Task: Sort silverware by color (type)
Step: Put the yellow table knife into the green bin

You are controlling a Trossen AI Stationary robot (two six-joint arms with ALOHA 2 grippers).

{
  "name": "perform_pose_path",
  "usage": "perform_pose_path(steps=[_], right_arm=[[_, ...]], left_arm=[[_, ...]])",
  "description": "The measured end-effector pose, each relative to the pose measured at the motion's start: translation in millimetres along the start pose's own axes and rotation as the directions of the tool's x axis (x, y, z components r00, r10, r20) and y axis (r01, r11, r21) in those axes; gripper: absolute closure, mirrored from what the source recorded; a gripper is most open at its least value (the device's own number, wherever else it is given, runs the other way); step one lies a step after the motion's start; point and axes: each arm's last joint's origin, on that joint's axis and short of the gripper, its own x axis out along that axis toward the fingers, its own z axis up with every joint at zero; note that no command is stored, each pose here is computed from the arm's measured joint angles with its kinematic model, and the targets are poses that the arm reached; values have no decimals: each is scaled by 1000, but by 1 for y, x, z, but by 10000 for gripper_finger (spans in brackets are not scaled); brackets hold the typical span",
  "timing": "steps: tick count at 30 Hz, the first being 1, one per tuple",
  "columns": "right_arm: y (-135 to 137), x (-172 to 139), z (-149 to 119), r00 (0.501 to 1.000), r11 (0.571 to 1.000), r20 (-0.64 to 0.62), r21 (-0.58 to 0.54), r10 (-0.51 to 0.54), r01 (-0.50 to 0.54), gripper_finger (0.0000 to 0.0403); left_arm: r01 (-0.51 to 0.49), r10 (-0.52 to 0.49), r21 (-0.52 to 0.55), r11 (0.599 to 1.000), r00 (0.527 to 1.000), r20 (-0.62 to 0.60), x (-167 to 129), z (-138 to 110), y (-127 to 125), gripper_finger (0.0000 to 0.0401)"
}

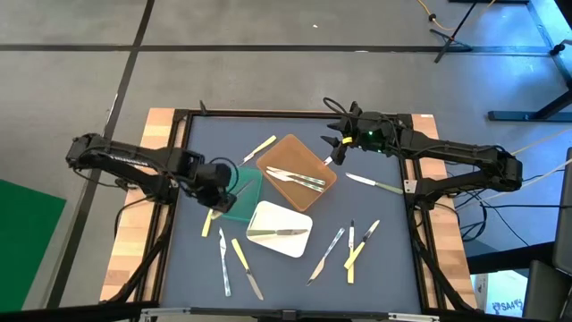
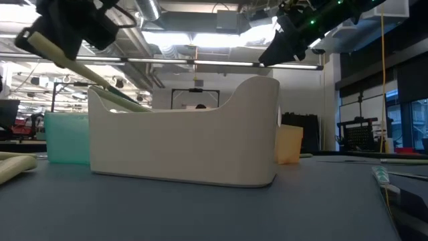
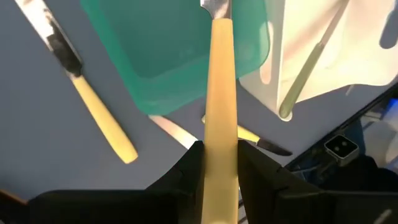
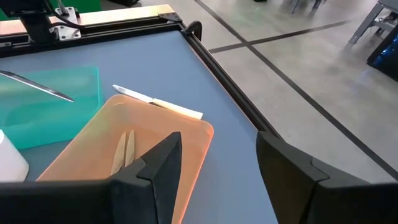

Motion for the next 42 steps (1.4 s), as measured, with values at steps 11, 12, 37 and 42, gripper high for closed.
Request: perform_pose_path(steps=[11, 12, 37, 42], right_arm=[[0, 0, 0, 1000, 1000, 1, 0, 0, 0, 207], [0, 0, 0, 1000, 1000, 0, 0, 0, 0, 207], [0, 0, 0, 1000, 1000, 1, 0, 0, 0, 207], [0, 0, 0, 1000, 1000, 1, 0, 0, 0, 207]], left_arm=[[-49, 55, -64, 997, 995, 86, 7, 0, 4, 334], [-56, 62, -73, 996, 995, 79, 8, 1, 5, 333], [-88, 84, -59, 994, 994, -68, 43, 44, 3, 321], [-88, 84, -57, 994, 994, -67, 43, 44, 3, 291]])
